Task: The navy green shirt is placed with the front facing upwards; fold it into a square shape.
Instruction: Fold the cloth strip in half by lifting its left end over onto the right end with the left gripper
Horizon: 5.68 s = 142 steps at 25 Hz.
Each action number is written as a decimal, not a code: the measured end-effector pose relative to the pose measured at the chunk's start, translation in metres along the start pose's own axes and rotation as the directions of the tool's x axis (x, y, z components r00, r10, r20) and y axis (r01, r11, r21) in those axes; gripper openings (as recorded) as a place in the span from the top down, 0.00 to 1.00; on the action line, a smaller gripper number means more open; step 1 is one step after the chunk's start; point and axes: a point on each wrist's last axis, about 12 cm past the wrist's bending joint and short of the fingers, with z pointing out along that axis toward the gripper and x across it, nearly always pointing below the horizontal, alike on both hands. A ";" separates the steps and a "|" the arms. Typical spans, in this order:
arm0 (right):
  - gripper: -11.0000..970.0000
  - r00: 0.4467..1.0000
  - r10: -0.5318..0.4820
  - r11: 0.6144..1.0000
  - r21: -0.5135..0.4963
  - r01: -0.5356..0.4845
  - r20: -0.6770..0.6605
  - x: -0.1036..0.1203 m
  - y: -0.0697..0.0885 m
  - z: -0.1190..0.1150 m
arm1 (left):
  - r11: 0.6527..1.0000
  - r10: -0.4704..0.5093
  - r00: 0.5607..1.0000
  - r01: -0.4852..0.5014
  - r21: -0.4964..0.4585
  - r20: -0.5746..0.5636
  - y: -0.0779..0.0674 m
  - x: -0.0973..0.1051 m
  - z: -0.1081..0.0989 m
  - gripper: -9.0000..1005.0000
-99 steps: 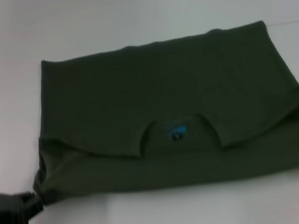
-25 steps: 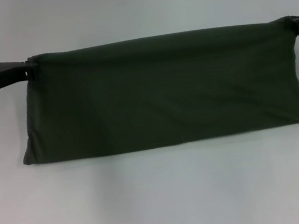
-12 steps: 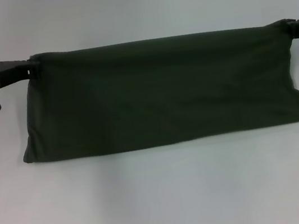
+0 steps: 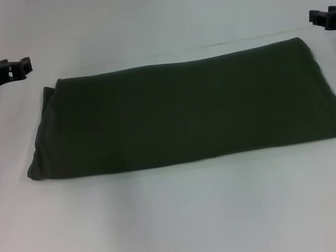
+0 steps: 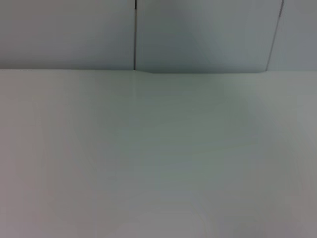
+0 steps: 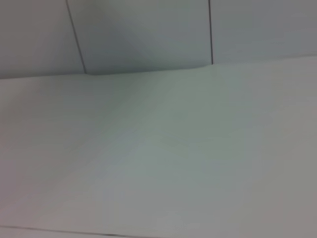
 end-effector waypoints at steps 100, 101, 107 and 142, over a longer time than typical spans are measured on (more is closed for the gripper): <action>0.98 0.891 0.230 0.933 -0.171 -0.316 -0.390 0.075 -0.027 -0.074 | 0.966 -0.033 0.964 0.099 0.240 -0.265 0.016 0.098 -0.077 0.32; 0.98 0.891 0.230 0.933 -0.172 -0.316 -0.390 0.075 -0.027 -0.074 | 0.966 -0.030 0.964 0.096 0.241 -0.265 0.015 0.097 -0.077 0.35; 0.98 0.891 0.230 0.932 -0.174 -0.317 -0.391 0.076 -0.026 -0.073 | 0.968 -0.023 0.964 0.088 0.236 -0.266 0.015 0.097 -0.076 0.61; 0.98 0.895 0.253 0.926 -0.176 -0.334 -0.367 0.085 -0.028 -0.079 | 0.984 0.036 0.969 0.007 0.175 -0.243 0.032 0.080 -0.082 0.99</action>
